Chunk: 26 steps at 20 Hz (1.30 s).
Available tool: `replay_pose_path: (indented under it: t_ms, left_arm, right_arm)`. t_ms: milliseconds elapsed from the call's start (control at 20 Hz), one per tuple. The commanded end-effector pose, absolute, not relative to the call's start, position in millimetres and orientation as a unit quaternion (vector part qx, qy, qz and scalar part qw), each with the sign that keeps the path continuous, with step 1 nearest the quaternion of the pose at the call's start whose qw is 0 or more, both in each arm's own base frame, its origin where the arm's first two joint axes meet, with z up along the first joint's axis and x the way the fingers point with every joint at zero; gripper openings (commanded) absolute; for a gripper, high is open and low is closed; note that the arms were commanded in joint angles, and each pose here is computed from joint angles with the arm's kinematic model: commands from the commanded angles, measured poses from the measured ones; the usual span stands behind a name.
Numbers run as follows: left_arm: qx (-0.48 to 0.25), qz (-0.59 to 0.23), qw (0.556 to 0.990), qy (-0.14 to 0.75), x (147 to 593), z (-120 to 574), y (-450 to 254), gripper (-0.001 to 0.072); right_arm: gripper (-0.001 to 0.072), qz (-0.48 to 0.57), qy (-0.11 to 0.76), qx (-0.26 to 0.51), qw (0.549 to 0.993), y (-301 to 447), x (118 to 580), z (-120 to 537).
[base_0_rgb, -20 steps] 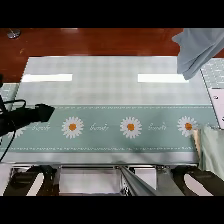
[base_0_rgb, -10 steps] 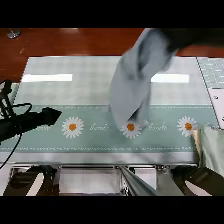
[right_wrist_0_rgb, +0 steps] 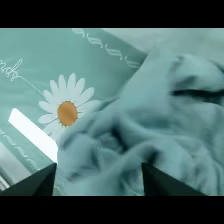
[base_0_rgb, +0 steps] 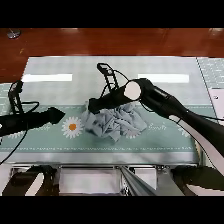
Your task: Fold the shirts.
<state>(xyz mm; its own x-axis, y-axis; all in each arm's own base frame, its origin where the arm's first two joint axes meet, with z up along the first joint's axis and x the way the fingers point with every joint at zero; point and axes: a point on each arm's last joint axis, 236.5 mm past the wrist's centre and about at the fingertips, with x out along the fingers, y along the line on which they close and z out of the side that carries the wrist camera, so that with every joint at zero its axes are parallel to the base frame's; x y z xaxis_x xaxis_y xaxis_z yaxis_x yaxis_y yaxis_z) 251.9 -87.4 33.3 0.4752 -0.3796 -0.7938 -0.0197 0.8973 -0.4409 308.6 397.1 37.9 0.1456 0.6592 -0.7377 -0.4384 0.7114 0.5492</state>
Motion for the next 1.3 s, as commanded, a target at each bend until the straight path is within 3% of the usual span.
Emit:
replay_pose_path:
  t_ms: [0,200,300,400,500,650,800,950,1150,1200,1250]
  left_arm:
    - [-0.177,-0.114,0.831,0.515,252,25,-85,0.0702]
    - [-0.162,-0.118,0.809,0.552,234,18,-85,0.0702]
    - [-0.176,-0.125,0.779,0.589,216,0,-92,0.0702]
    - [-0.204,-0.153,0.772,0.582,216,-17,-109,0.0702]
    - [-0.250,-0.218,0.787,0.520,241,-7,-140,0.0702]
    - [-0.221,-0.306,0.810,0.448,270,4,-167,0.0702]
    - [-0.178,-0.374,0.760,0.501,252,-26,-192,0.0701]
    - [-0.186,-0.404,0.703,0.555,236,-46,-207,0.0700]
    - [-0.199,-0.414,0.668,0.586,230,-57,-212,0.0686]
    - [-0.195,-0.417,0.663,0.590,228,-58,-212,0.0504]
    - [-0.179,-0.425,0.660,0.594,226,-59,-210,0.0008]
  right_arm:
    - [0.0616,0.369,0.562,0.135,0.728,367,327,56]
    - [0.0616,0.218,0.530,0.113,0.812,169,379,118]
    - [0.0616,0.099,0.535,0.111,0.832,66,365,110]
    - [0.0615,0.016,0.541,0.175,0.822,7,334,77]
    - [0.0615,-0.006,0.549,0.268,0.792,3,303,30]
    - [0.0615,0.047,0.576,0.338,0.742,46,267,-21]
    - [0.0615,0.071,0.590,0.357,0.721,64,250,-39]
    - [0.0614,0.071,0.592,0.360,0.718,65,248,-41]
    - [0.0614,0.084,0.615,0.338,0.708,82,244,-52]
    - [0.0614,0.090,0.624,0.329,0.703,92,244,-59]
    - [0.0614,0.094,0.631,0.323,0.699,101,245,-66]
